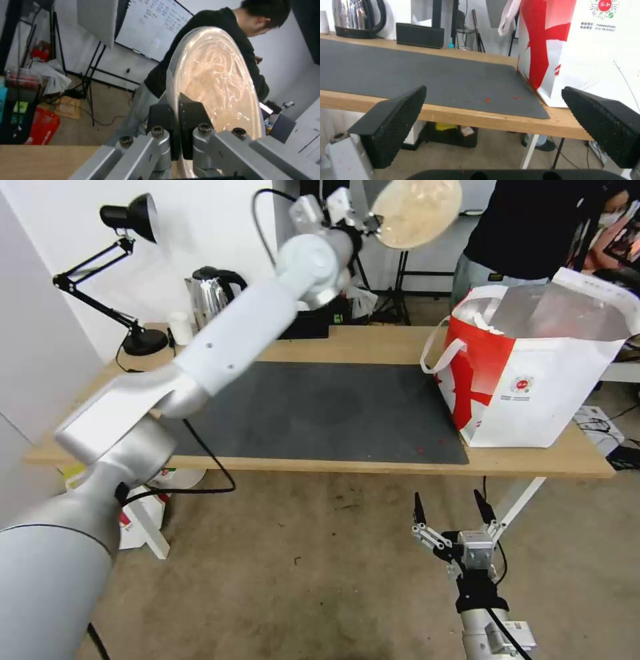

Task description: Pick up the trash from the table and place it into the takeout bag.

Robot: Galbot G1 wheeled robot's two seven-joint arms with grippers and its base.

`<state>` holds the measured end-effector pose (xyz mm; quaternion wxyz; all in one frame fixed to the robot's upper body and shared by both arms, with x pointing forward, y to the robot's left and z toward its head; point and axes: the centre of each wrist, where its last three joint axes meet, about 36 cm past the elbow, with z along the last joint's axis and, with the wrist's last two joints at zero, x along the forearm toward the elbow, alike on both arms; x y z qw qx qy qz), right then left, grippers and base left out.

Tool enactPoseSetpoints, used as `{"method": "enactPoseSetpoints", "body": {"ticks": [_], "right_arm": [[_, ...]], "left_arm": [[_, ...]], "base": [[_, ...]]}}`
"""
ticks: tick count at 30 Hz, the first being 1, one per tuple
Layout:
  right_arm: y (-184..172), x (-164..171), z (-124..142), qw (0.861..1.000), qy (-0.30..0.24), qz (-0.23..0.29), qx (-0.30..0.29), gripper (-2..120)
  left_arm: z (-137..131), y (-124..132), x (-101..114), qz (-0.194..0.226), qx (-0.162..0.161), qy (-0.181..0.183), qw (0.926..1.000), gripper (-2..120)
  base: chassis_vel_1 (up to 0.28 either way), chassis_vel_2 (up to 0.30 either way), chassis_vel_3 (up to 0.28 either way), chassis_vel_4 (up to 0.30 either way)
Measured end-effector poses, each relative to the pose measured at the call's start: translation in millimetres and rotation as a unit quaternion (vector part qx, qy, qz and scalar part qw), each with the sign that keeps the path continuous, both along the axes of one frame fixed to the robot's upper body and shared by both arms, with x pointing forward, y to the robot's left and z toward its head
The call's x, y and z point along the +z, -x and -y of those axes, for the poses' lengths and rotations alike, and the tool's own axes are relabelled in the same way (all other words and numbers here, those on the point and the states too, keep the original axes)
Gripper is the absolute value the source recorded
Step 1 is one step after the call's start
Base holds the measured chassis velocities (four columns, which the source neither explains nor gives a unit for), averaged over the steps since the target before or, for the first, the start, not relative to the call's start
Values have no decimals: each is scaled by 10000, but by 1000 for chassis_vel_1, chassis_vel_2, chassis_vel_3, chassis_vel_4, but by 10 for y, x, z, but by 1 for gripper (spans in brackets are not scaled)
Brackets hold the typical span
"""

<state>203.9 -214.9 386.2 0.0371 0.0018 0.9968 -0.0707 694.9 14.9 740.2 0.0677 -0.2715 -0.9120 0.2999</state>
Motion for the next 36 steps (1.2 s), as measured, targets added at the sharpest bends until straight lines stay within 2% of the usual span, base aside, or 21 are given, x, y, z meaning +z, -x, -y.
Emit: {"method": "enactPoseSetpoints", "body": {"ticks": [3, 8, 11, 17, 21, 26, 36], "right_arm": [[0, 0, 0, 10000, 0, 0, 0, 100], [0, 0, 0, 10000, 0, 0, 0, 100], [0, 0, 0, 10000, 0, 0, 0, 100], [0, 0, 0, 10000, 0, 0, 0, 100], [0, 0, 0, 10000, 0, 0, 0, 100], [0, 0, 0, 10000, 0, 0, 0, 100], [0, 0, 0, 10000, 0, 0, 0, 100]], "left_arm": [[302, -36, 53, -6, -7, -134, 9999, 1], [534, -44, 82, 6, -10, -231, 9997, 1], [639, -35, 3, 68, -6, -437, 9990, 1], [690, 1, -135, 113, -191, -541, 9983, 1], [710, 9, -247, 427, -665, -328, 9963, 1], [750, 29, -417, 766, -979, -131, 9922, 1], [822, 83, -540, 1063, -1278, -218, 9859, 1]], "base": [[0, 0, 0, 0], [0, 0, 0, 0], [0, 0, 0, 0], [0, 0, 0, 0], [0, 0, 0, 0], [0, 0, 0, 0], [0, 0, 0, 0]]}}
